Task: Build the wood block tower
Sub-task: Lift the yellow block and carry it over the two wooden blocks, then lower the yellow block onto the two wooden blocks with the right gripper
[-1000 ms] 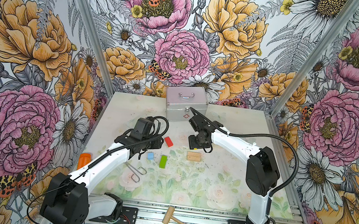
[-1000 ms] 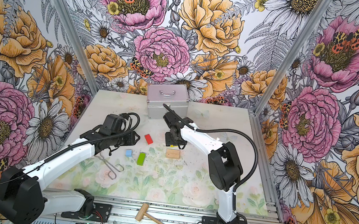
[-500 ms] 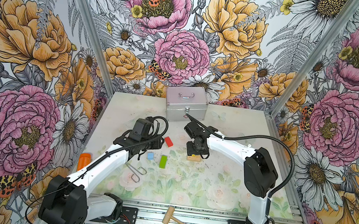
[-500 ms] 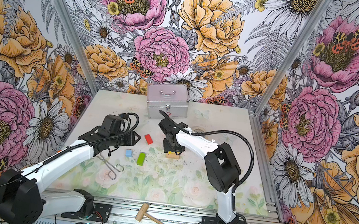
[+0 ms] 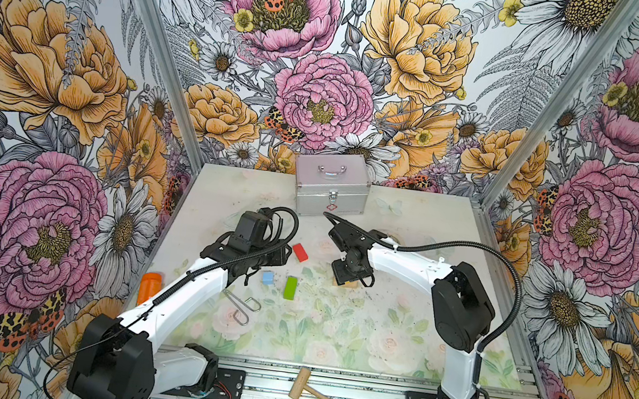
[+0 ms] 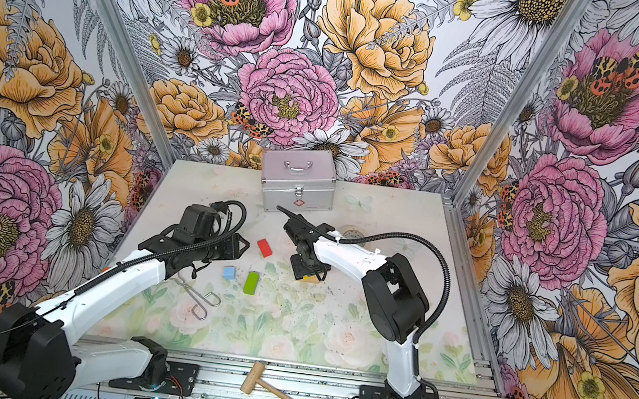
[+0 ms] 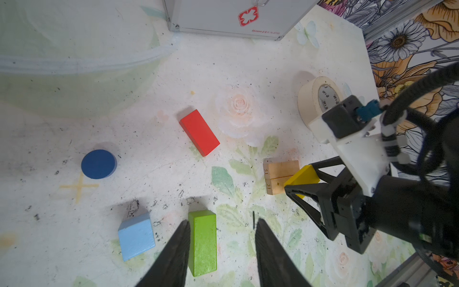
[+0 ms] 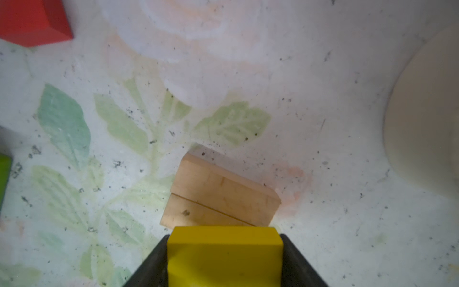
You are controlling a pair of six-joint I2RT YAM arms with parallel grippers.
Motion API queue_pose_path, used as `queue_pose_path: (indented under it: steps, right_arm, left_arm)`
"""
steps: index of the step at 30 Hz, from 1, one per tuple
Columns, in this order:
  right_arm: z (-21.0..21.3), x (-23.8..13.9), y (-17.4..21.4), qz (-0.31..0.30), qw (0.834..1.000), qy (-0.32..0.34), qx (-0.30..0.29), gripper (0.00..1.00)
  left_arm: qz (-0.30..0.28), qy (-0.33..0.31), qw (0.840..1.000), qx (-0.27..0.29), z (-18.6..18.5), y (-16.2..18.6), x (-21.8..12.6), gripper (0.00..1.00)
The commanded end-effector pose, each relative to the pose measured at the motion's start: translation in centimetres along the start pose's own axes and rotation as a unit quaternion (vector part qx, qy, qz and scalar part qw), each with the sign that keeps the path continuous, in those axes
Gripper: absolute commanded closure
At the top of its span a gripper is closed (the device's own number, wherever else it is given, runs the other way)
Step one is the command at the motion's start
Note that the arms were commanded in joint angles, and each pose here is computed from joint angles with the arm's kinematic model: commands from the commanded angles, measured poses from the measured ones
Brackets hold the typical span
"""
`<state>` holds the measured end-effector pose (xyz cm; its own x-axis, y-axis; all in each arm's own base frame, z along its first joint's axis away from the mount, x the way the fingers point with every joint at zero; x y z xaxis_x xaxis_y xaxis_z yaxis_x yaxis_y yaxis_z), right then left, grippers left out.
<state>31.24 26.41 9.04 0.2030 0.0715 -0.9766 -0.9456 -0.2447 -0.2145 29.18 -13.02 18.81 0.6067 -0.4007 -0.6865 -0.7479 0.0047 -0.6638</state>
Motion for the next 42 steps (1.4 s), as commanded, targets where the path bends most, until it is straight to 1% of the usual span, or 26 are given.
queue_pose_path:
  steps: [1,8,16,24,29,34,42]
  right_arm:
    - [0.8,-1.7,-1.1,-0.039,0.998,-0.032,-0.048,0.55]
    - [1.8,-1.6,-1.8,-0.052,0.993,-0.067,-0.081,0.54]
    - [1.2,-1.5,-1.9,-0.053,0.989,-0.068,-0.124,0.53]
    - [-0.1,-2.0,-1.7,-0.056,0.985,-0.067,-0.150,0.51]
    - [0.0,-2.5,-1.6,-0.057,0.982,-0.084,-0.158,0.50]
    - [0.2,-2.0,-1.2,-0.047,0.981,-0.090,-0.163,0.50]
    - [0.0,-1.4,-1.0,-0.041,0.982,-0.083,-0.164,0.46]
  left_arm:
    - [-0.018,0.001,1.000,0.012,0.2,-0.3,-0.4,0.55]
    - [-0.021,-0.003,1.000,0.013,0.3,-0.2,-0.7,0.55]
    - [-0.025,-0.007,1.000,0.014,0.5,-0.2,-0.9,0.55]
    - [-0.027,-0.008,0.999,0.017,0.5,-0.2,-1.0,0.55]
    - [-0.026,-0.009,1.000,0.015,0.6,-0.1,-0.9,0.55]
    - [-0.027,-0.008,0.999,0.016,0.6,-0.1,-0.9,0.55]
    - [-0.026,-0.010,0.999,0.015,0.7,-0.1,-0.9,0.55]
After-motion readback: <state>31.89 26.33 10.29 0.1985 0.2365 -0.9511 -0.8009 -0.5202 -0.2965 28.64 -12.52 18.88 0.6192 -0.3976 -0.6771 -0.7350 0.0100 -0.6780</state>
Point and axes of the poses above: each gripper's point midway between its finger pads, its own x axis out along the fingers, its own z axis along the line the jaws close on, y = z × x, the point moved 4 cm from there along -x, back along the fingers, and after that the axes turned 12 degrees about x, right-handed, at the moved point
